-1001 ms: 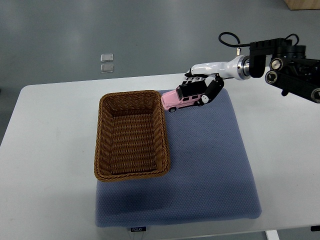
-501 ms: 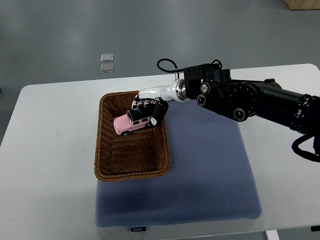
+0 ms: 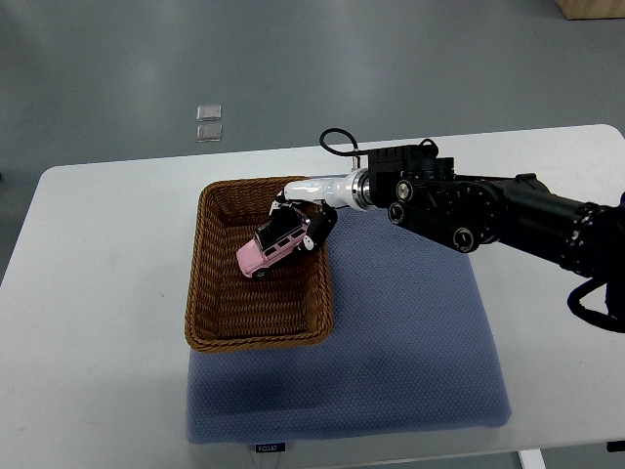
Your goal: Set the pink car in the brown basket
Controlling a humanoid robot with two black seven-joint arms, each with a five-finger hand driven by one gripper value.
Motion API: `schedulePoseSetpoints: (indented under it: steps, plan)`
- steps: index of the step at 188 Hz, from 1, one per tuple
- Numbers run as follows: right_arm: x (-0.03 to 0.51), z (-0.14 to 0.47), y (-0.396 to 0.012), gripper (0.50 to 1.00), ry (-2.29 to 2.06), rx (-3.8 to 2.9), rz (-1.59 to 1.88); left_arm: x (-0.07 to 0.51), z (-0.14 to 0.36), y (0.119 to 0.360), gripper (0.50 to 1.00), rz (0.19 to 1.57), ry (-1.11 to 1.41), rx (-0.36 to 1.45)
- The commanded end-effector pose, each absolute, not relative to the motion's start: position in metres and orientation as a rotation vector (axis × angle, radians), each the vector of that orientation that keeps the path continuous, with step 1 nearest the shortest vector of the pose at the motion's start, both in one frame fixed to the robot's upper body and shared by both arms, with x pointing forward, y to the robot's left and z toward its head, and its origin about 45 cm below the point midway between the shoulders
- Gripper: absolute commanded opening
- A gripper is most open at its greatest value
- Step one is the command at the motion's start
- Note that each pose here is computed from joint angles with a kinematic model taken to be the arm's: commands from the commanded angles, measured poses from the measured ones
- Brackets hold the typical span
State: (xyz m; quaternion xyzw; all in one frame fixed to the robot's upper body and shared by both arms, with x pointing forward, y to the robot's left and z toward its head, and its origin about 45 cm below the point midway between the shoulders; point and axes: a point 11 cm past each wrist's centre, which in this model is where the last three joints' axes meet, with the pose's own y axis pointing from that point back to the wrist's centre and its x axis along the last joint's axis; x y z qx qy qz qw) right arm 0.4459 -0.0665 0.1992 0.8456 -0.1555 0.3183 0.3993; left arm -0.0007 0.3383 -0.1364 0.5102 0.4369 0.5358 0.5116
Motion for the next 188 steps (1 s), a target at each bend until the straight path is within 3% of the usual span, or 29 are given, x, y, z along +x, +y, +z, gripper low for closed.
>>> schedulePoseSetpoints:
  steps: [1,56,89,133,188]
  plan:
    - [0.447,0.203,-0.065,0.907,-0.396,2.148,0.803,0.0,-0.136,0.338,1.0,1.29,1.05,1.227]
    - [0.457,0.223,-0.066,0.909,-0.482,2.21,0.76,0.0,-0.136,0.338,1.0,1.29,1.05,1.227]
    - [0.491,0.274,-0.123,0.909,-0.92,2.442,0.469,-0.001,-0.136,0.338,1.0,1.289,1.052,1.228]
    - [0.494,0.25,-0.227,0.911,-1.601,2.656,-0.272,-0.001,-0.136,0.338,1.0,1.289,1.053,1.229]
    - [0.471,0.197,-0.269,0.911,-1.997,2.612,-0.867,-0.001,-0.136,0.338,1.0,1.287,1.055,1.229]
